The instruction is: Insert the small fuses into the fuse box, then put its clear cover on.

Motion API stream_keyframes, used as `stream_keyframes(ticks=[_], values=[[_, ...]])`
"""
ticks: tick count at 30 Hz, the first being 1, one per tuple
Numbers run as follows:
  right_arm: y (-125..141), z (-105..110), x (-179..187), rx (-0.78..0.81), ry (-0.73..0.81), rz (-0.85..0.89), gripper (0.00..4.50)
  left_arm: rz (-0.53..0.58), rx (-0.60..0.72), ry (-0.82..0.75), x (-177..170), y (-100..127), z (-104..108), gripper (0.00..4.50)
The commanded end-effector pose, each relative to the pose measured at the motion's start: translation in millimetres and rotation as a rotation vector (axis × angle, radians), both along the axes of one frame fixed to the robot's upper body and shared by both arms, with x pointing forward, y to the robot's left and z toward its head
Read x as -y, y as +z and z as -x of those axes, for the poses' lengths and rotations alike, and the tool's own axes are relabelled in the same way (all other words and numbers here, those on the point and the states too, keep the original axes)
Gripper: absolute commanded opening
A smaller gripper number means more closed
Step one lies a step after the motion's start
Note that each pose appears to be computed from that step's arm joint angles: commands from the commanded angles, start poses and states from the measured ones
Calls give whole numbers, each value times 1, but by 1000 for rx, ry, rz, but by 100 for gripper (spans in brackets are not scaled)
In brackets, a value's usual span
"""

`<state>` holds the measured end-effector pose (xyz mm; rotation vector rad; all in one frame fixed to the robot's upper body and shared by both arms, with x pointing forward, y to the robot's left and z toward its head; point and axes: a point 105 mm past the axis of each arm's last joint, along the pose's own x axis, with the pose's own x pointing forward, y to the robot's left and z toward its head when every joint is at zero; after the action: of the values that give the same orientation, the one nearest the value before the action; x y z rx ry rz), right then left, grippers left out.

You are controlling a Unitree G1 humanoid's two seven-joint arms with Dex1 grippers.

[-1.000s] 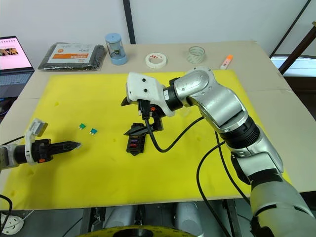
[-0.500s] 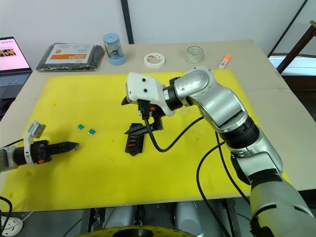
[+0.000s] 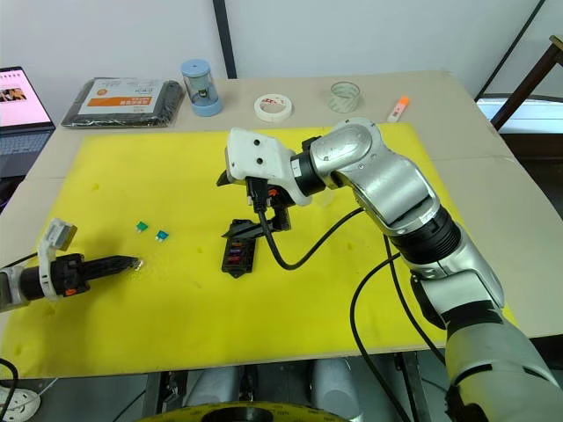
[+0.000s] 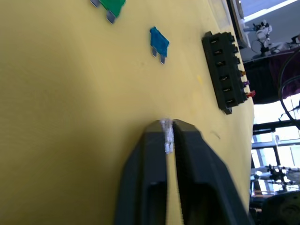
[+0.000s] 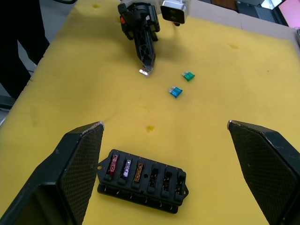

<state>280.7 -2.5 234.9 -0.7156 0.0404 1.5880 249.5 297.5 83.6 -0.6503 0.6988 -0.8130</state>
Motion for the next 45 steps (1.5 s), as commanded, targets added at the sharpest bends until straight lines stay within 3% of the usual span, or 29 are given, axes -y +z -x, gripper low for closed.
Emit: stream_keyframes(ticks=[1,16,27,36,40,45], values=[[5,2,-2,28,17,-12,450,-20,-17,26,-7,0,4,14],[5,2,-2,25,11,-15,450,-38,17,35,-8,5,1,6],[10,7,8,-150,-62,-63,450,59,261,-15,28,64,-23,6],[52,1,29,-507,-252,-204,450,245,652,-222,125,155,-33,6],[70,-4,39,-591,-330,-269,450,293,756,-317,163,176,-25,6],[75,-7,45,-642,-344,-314,450,315,811,-367,182,188,-23,6]])
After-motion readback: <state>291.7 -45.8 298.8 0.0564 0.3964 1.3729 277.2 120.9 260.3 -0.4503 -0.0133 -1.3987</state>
